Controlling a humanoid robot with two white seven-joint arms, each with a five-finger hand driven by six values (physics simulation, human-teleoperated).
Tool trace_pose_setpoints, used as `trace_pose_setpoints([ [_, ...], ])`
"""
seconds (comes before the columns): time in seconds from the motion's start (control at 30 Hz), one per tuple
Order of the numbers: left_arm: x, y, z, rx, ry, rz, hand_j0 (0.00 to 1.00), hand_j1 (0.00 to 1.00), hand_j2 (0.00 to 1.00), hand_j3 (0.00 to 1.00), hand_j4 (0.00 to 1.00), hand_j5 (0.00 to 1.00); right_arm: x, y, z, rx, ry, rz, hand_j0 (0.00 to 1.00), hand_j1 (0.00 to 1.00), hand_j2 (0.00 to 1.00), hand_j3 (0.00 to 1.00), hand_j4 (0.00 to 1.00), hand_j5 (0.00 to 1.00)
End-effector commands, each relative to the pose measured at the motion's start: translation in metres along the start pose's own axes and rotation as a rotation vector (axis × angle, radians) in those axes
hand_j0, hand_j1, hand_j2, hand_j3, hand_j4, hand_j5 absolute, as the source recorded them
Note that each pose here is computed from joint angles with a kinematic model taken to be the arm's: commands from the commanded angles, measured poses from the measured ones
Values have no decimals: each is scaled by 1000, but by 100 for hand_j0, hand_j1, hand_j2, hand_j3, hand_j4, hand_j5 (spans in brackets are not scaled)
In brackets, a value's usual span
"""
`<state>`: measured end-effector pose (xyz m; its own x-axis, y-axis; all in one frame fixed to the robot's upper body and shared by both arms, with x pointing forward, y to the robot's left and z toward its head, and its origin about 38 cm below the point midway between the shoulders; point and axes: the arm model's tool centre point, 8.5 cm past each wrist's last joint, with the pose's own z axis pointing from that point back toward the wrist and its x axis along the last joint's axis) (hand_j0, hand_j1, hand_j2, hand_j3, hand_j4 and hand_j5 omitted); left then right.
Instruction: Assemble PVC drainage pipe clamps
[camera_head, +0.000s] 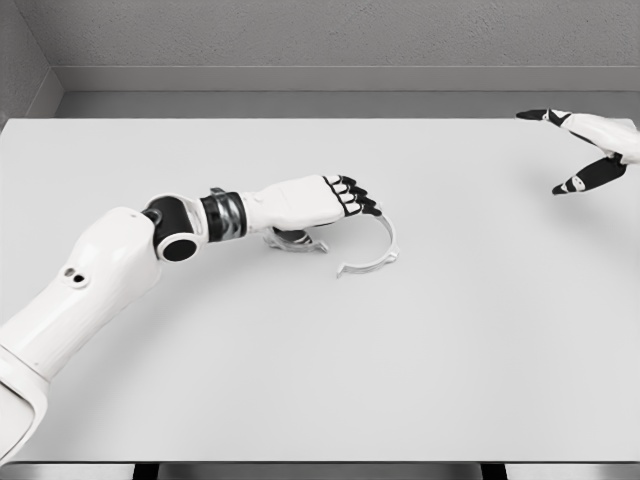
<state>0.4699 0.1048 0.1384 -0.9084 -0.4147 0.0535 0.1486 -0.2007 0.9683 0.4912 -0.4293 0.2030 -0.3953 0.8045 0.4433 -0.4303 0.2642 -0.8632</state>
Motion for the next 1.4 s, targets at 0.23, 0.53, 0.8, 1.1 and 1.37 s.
trace_pose_setpoints([
  [0.23, 21, 12, 9, 31, -79, -19, 100, 100, 100, 100, 100, 100, 0, -1, 0, -6, -3, -7, 100, 100, 100, 100, 100, 100],
  [0.53, 24, 8, 18, 15, -87, -33, 100, 100, 100, 100, 100, 100, 0, 2, 0, -2, -1, -9, 100, 100, 100, 100, 100, 100],
  [0.8, 1, 22, 63, 32, -34, -24, 100, 100, 100, 100, 100, 100, -2, -2, 3, -7, 5, -5, 100, 100, 100, 100, 100, 100],
  [1.1, -71, -4, 93, -35, 210, 118, 100, 100, 100, 100, 100, 100, 5, -3, 0, -7, -14, 8, 100, 100, 100, 100, 100, 100],
  [1.37, -66, 15, 63, 14, 189, 196, 100, 100, 100, 100, 100, 100, 5, -3, -1, -6, -15, 9, 100, 100, 100, 100, 100, 100],
])
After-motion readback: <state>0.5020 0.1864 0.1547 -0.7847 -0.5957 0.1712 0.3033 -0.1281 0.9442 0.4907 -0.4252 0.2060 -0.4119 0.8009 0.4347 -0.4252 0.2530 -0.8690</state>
